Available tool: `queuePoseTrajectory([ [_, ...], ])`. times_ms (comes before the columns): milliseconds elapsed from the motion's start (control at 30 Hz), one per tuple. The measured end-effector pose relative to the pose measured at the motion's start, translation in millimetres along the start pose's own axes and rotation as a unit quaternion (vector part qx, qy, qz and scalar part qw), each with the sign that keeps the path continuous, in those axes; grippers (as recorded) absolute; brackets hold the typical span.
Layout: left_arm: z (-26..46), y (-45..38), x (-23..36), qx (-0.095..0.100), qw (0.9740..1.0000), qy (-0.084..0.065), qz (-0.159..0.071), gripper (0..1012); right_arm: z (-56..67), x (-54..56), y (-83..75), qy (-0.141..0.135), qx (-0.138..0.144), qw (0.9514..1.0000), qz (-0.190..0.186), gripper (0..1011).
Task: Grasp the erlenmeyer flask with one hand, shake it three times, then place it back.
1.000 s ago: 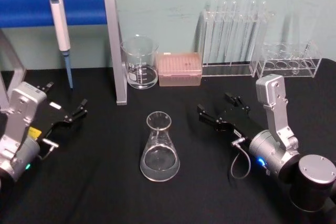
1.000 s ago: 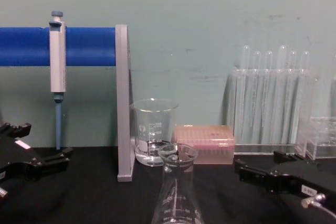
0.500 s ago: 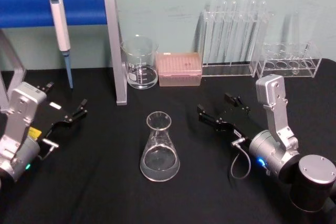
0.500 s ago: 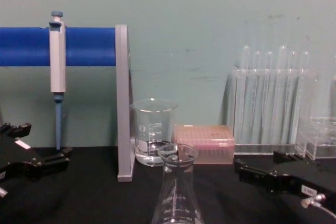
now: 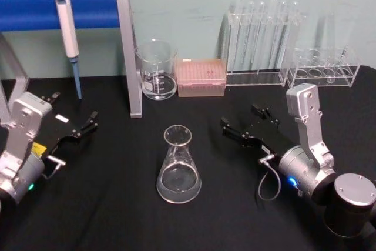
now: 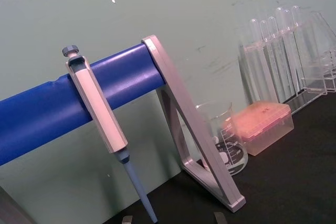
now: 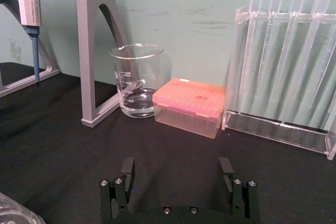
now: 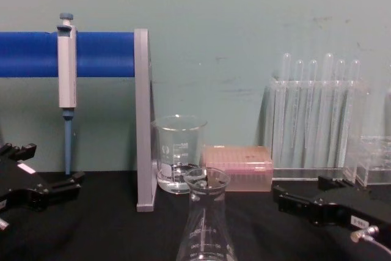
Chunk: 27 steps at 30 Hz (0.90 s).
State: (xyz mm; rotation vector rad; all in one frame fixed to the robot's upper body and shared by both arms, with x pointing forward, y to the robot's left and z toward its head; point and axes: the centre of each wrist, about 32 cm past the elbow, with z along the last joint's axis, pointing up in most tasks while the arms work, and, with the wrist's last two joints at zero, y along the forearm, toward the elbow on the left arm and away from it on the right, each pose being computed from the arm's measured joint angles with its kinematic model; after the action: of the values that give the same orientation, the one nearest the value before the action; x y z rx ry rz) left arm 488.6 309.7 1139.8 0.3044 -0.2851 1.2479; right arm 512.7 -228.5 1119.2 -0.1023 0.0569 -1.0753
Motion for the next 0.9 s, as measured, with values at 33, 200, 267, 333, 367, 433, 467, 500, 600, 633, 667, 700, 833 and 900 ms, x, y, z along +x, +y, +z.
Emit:
queuePoseTrajectory([
  [33,0.0,0.0,0.0,0.0,1.0,0.0,0.0,1001,0.0,0.0,0.0,0.0,0.0,1.0,0.0,1000],
  [200,0.0,0.0,0.0,0.0,1.0,0.0,0.0,1001,0.0,0.0,0.0,0.0,0.0,1.0,0.0,1000],
  [267,0.0,0.0,0.0,0.0,1.0,0.0,0.0,1001,0.0,0.0,0.0,0.0,0.0,1.0,0.0,1000],
  [333,0.0,0.0,0.0,0.0,1.0,0.0,0.0,1001,0.0,0.0,0.0,0.0,0.0,1.0,0.0,1000],
  [367,0.0,0.0,0.0,0.0,1.0,0.0,0.0,1001,0.0,0.0,0.0,0.0,0.0,1.0,0.0,1000],
  [433,0.0,0.0,0.0,0.0,1.0,0.0,0.0,1001,0.0,0.0,0.0,0.0,0.0,1.0,0.0,1000],
  [467,0.0,0.0,0.0,0.0,1.0,0.0,0.0,1001,0.0,0.0,0.0,0.0,0.0,1.0,0.0,1000],
  [500,0.0,0.0,0.0,0.0,1.0,0.0,0.0,1001,0.0,0.0,0.0,0.0,0.0,1.0,0.0,1000],
  [600,0.0,0.0,0.0,0.0,1.0,0.0,0.0,1001,0.0,0.0,0.0,0.0,0.0,1.0,0.0,1000],
  [633,0.0,0.0,0.0,0.0,1.0,0.0,0.0,1001,0.0,0.0,0.0,0.0,0.0,1.0,0.0,1000],
  [667,0.0,0.0,0.0,0.0,1.0,0.0,0.0,1001,0.0,0.0,0.0,0.0,0.0,1.0,0.0,1000],
  [700,0.0,0.0,0.0,0.0,1.0,0.0,0.0,1001,0.0,0.0,0.0,0.0,0.0,1.0,0.0,1000],
  [833,0.0,0.0,0.0,0.0,1.0,0.0,0.0,1001,0.0,0.0,0.0,0.0,0.0,1.0,0.0,1000],
  [900,0.0,0.0,0.0,0.0,1.0,0.0,0.0,1001,0.0,0.0,0.0,0.0,0.0,1.0,0.0,1000],
])
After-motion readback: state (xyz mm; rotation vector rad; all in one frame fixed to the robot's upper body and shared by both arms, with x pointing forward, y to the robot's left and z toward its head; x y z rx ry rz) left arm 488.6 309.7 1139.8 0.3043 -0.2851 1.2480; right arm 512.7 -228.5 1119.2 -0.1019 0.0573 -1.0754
